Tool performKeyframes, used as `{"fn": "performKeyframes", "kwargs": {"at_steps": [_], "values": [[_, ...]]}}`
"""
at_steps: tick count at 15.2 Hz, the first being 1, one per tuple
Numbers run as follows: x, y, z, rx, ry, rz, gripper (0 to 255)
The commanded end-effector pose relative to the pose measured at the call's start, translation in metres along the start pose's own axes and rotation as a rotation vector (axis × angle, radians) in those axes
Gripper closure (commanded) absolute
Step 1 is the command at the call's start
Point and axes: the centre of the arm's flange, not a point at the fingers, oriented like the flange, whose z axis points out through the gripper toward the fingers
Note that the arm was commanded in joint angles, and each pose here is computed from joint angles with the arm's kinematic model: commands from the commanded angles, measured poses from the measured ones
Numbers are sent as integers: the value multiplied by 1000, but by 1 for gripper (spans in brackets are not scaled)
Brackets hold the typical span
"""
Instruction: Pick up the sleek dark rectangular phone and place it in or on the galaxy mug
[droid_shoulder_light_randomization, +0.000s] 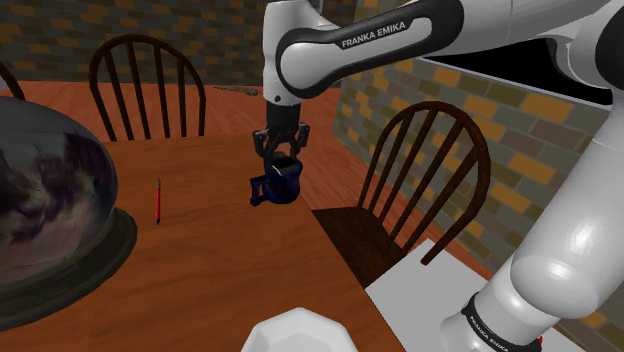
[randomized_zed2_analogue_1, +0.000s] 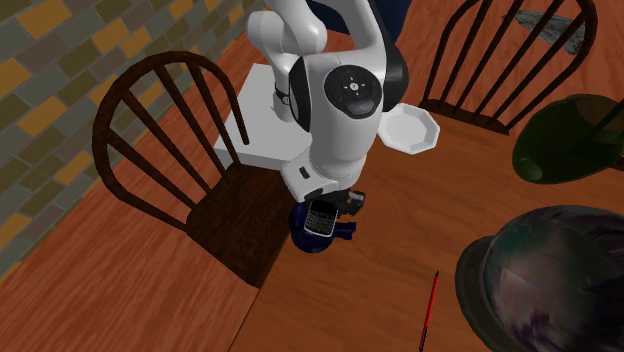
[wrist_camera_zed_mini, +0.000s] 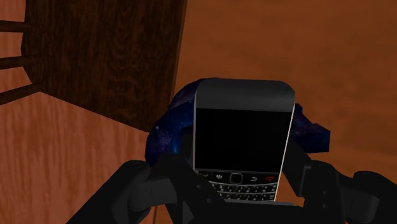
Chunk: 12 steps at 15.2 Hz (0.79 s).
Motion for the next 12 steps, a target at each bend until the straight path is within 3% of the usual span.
{"fn": "performKeyframes", "kwargs": {"at_steps": [1,9,10,12], "values": [[1,1,12,0,1,0,255],[1,1,12,0,1,0,255],[1,1,12,0,1,0,0],[1,1,12,0,1,0,0]]}}
